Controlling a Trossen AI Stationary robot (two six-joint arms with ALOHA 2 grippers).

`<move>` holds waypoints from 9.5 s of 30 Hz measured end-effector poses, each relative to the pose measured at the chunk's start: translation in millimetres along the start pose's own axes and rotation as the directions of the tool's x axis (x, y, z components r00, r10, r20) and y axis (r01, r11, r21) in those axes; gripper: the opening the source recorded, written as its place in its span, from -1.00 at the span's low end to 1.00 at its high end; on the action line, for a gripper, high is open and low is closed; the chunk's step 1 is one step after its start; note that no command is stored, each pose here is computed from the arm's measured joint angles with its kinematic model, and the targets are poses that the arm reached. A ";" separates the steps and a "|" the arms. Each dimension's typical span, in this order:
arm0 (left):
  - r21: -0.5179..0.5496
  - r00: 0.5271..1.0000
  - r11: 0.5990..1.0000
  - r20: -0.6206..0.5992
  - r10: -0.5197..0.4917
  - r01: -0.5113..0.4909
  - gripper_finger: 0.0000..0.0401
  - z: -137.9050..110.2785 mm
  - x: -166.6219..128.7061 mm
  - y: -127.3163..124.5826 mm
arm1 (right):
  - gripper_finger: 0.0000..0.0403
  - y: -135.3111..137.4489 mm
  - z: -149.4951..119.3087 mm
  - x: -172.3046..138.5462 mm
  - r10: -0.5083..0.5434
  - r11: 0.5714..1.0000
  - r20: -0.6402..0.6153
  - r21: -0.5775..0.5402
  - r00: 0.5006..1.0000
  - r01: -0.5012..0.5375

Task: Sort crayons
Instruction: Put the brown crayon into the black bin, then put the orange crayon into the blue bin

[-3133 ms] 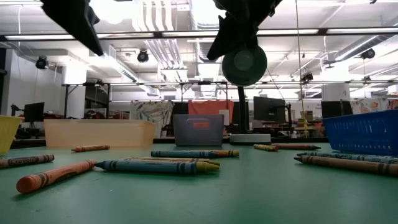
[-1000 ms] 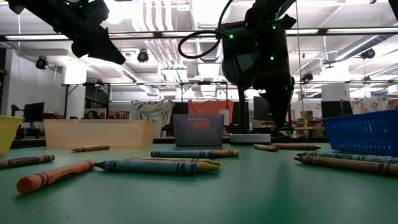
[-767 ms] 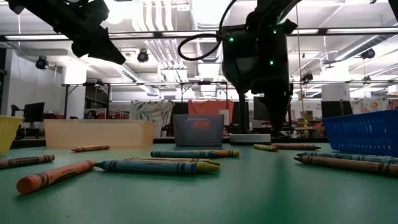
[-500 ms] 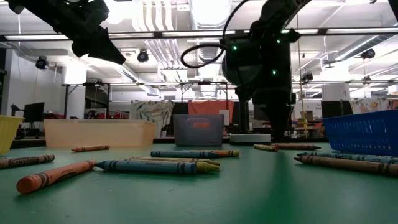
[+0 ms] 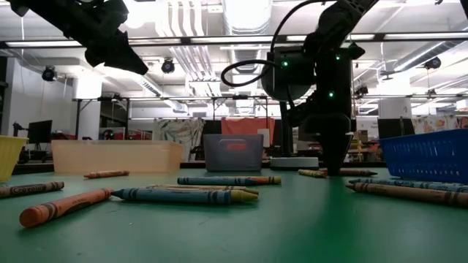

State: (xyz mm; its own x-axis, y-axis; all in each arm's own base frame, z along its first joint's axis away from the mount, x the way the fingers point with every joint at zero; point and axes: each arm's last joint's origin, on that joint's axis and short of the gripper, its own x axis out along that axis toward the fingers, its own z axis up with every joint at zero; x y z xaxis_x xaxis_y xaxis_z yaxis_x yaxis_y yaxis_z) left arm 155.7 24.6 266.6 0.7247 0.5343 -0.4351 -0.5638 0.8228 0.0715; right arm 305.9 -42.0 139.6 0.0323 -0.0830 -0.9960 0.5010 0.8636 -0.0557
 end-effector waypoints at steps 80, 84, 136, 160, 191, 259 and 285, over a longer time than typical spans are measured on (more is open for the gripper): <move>0.014 1.000 1.000 0.003 -0.001 0.000 -0.62 0.5 1.2 -0.8 | -0.90 -5.9 134.1 -58.5 -0.204 0.976 0.835 0.216 0.511 0.036; 0.016 1.000 1.000 0.003 -0.001 0.000 -0.62 0.5 1.2 -0.8 | -0.76 -5.7 134.0 -58.5 -0.203 0.972 0.835 0.233 0.511 0.005; -0.448 0.915 0.886 -0.299 -0.271 0.116 -0.62 -33.6 21.3 -50.7 | -0.48 93.9 21.1 -137.6 0.035 0.956 0.340 -0.286 0.940 0.068; -0.190 0.698 0.965 -0.716 -0.012 -0.179 -0.62 -64.3 64.2 -88.9 | -0.53 93.3 22.8 -137.5 0.031 0.925 0.353 -0.364 0.935 0.107; -0.030 0.675 0.961 -0.718 0.172 -0.276 -0.62 -90.8 88.9 -96.4 | -0.54 94.3 24.9 -138.0 0.028 0.929 0.380 -0.352 0.925 0.116; -0.027 0.709 0.971 -0.688 0.155 -0.238 -0.61 -98.9 102.5 -105.3 | -0.54 95.5 26.6 -138.6 0.041 0.915 0.395 -0.384 0.918 0.125; -0.031 0.730 0.976 -0.669 0.140 -0.216 -0.60 -100.1 102.6 -108.6 | -0.54 95.7 26.6 -138.7 0.042 0.913 0.396 -0.388 0.917 0.126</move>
State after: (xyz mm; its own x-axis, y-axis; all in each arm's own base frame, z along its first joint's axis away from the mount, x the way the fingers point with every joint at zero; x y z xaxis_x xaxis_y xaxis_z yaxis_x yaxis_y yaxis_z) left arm 251.7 -29.4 124.5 0.1846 0.3756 -0.9082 -0.7187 0.6819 0.1359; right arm 372.4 38.9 274.2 0.3931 -0.2370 -0.8884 0.1265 0.9710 -0.2031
